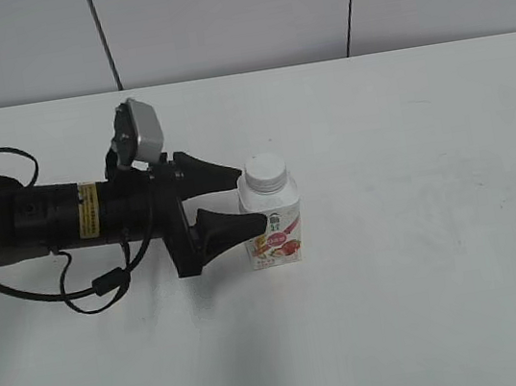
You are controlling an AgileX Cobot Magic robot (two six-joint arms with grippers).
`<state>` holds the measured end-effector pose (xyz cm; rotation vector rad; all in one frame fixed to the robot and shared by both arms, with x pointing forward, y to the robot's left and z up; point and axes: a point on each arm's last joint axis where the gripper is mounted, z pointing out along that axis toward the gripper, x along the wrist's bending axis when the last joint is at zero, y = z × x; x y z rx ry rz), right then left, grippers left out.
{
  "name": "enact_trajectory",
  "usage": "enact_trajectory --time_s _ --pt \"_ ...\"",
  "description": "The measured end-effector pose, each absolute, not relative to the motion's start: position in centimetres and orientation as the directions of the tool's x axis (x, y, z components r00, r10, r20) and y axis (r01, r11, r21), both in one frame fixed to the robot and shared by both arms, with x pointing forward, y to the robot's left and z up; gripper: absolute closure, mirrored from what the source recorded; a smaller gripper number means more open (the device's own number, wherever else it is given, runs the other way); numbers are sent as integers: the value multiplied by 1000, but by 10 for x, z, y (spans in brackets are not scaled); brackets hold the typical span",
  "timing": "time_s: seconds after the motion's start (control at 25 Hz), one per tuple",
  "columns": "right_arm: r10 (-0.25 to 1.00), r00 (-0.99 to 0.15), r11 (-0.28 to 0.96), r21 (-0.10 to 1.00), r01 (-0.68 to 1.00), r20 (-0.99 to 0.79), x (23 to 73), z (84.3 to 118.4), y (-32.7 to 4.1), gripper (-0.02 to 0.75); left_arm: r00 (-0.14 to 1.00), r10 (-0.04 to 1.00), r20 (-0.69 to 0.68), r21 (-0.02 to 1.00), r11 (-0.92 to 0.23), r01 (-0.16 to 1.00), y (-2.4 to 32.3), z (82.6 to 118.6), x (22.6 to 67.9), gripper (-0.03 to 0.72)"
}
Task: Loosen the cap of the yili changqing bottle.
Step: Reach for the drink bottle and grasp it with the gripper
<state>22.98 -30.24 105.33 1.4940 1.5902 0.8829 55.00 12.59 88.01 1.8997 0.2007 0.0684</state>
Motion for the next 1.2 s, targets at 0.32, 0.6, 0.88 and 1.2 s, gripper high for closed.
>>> enact_trajectory --time_s 0.32,0.6,0.88,1.2 --pt "997 -18 73 882 465 -73 230 1053 -302 164 976 213 -54 949 -293 117 126 883 555 213" --pt "997 -20 73 873 483 -73 233 1056 -302 164 979 196 -48 948 -299 107 125 883 554 337" --pt "997 -29 76 814 575 -72 263 1086 -301 164 984 173 -42 944 -315 96 125 882 552 368" --pt "996 -79 86 720 688 -43 303 1095 -296 164 987 160 14 945 -323 39 126 882 553 137"
